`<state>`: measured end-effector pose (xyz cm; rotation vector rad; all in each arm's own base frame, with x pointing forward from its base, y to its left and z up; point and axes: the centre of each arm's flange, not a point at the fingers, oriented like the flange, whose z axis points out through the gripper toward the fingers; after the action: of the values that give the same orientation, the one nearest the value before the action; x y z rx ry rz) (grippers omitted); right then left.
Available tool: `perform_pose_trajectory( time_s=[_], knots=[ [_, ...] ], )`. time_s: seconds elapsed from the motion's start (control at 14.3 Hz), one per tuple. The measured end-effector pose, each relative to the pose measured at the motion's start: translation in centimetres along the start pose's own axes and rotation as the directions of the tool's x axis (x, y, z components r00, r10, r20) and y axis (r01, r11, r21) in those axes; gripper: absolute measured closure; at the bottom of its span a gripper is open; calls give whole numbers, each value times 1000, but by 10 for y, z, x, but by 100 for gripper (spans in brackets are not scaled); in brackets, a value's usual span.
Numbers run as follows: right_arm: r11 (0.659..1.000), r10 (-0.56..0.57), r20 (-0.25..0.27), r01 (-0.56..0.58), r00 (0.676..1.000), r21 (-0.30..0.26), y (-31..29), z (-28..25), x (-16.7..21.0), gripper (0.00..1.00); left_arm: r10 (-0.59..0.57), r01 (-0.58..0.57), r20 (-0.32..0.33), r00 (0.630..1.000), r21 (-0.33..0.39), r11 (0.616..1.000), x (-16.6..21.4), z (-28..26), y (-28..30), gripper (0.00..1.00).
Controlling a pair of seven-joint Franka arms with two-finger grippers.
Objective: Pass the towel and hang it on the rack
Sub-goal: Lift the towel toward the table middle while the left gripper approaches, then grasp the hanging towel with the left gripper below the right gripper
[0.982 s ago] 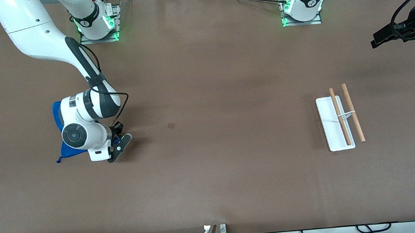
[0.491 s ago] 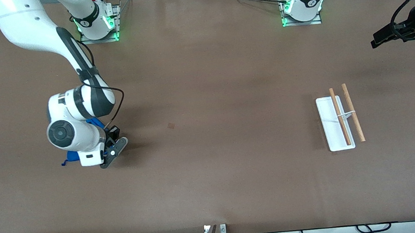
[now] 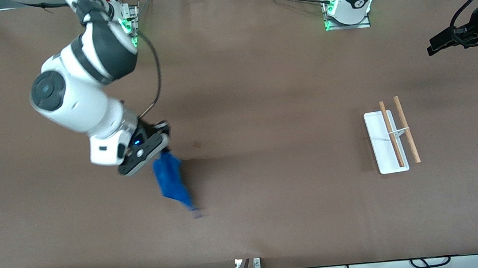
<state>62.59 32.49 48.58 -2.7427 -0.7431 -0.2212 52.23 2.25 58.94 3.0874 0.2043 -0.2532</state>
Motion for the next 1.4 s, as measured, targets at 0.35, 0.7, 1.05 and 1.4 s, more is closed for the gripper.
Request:
perform_pose_trajectory(
  time_s=[0.35,0.7,1.05,1.4],
  knots=[
    [978,166,-181,-139,969,155,-138,-33,29,98,18,-17,64,998,-8,1000,10,21,5,0],
    [940,280,-262,-209,923,270,-205,-19,32,98,100,-56,249,963,-180,982,30,81,35,0],
    [933,300,-264,-224,917,281,-207,-19,34,98,269,-166,272,924,-349,922,55,132,70,0],
    [933,301,-262,-226,917,280,-207,-17,34,98,583,-502,118,804,-392,771,52,173,139,0]
  ],
)
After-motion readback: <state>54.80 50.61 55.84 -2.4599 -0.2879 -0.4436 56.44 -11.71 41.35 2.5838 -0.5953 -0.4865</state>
